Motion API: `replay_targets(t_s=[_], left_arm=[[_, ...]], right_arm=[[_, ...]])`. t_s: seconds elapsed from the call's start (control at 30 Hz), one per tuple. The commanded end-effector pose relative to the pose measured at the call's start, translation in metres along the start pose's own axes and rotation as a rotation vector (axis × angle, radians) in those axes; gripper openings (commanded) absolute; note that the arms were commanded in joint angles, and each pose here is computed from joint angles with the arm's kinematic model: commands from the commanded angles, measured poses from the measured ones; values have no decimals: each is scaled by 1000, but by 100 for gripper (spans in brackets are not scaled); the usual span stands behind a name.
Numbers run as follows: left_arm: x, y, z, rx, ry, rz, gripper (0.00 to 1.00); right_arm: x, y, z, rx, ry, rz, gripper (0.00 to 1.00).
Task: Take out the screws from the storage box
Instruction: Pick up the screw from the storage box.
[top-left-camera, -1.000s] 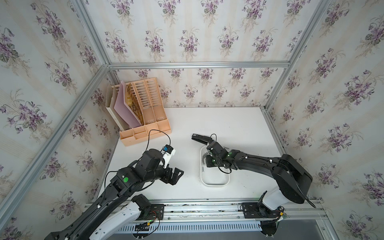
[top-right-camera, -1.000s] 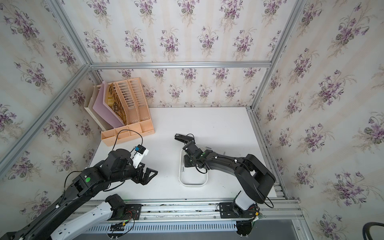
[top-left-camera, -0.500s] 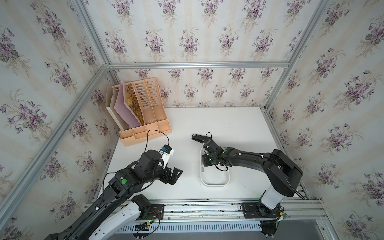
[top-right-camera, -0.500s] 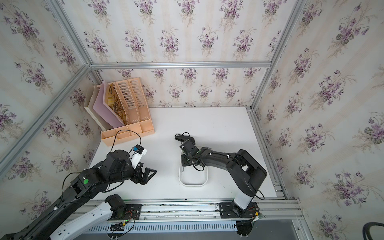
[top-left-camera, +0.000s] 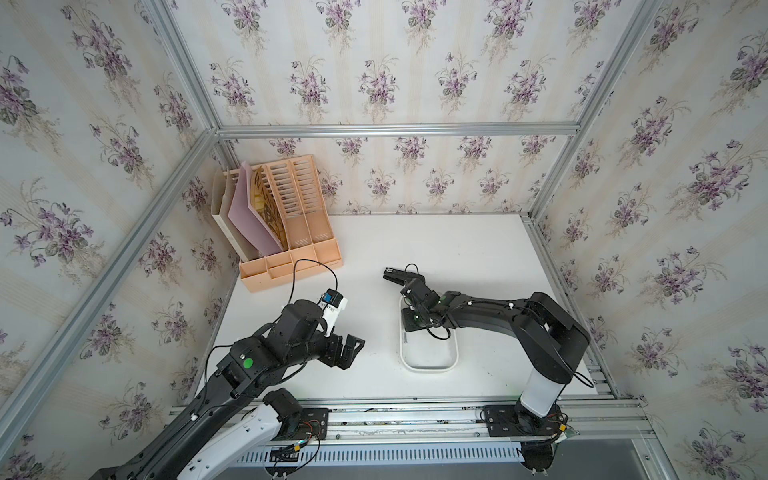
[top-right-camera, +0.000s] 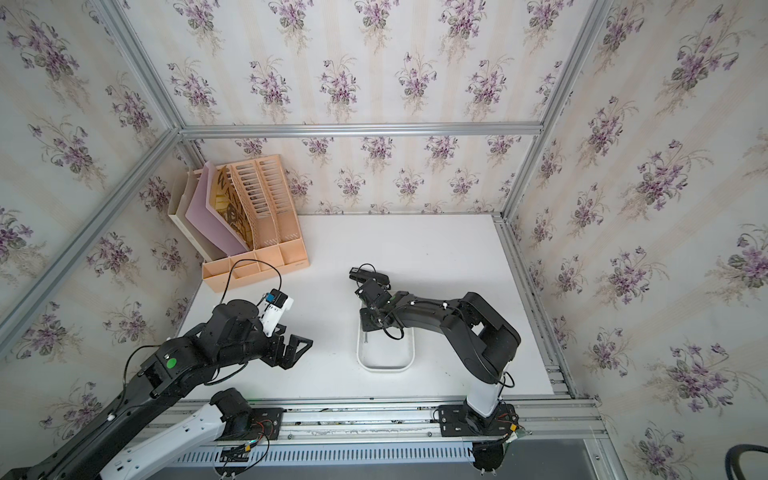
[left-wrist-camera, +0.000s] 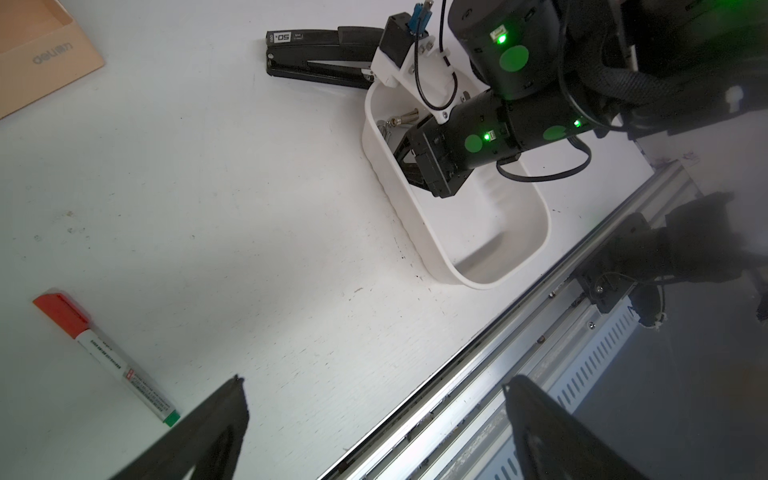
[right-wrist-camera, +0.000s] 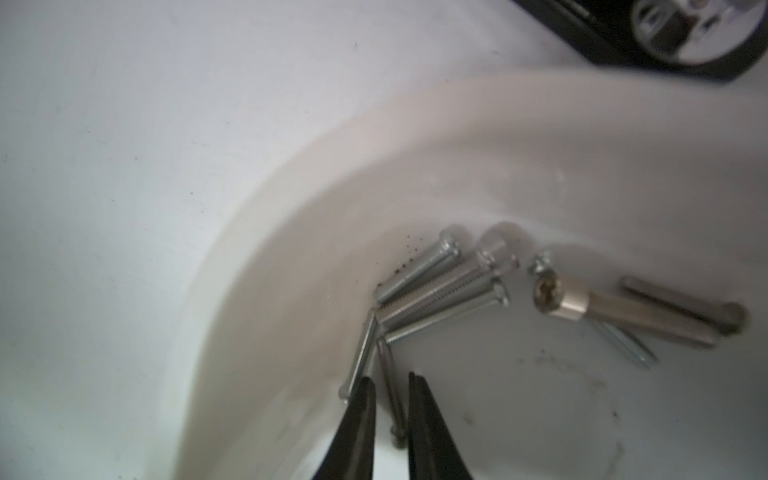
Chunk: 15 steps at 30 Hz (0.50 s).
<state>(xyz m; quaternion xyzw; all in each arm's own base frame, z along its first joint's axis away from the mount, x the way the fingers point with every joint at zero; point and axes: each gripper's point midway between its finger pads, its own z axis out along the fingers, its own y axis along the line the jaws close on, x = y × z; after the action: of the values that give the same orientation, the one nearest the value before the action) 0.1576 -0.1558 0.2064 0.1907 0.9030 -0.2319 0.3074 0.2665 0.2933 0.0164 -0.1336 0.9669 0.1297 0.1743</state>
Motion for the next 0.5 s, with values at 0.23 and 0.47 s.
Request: replay_targets(t_s=[0.23, 0.47], left_arm=[[-4, -1, -1, 0, -15, -1, 99], [-4, -1, -1, 0, -16, -2, 99]], right_arm=[[7, -18, -5, 94, 13, -1, 13], [4, -10, -9, 50, 5, -9, 0]])
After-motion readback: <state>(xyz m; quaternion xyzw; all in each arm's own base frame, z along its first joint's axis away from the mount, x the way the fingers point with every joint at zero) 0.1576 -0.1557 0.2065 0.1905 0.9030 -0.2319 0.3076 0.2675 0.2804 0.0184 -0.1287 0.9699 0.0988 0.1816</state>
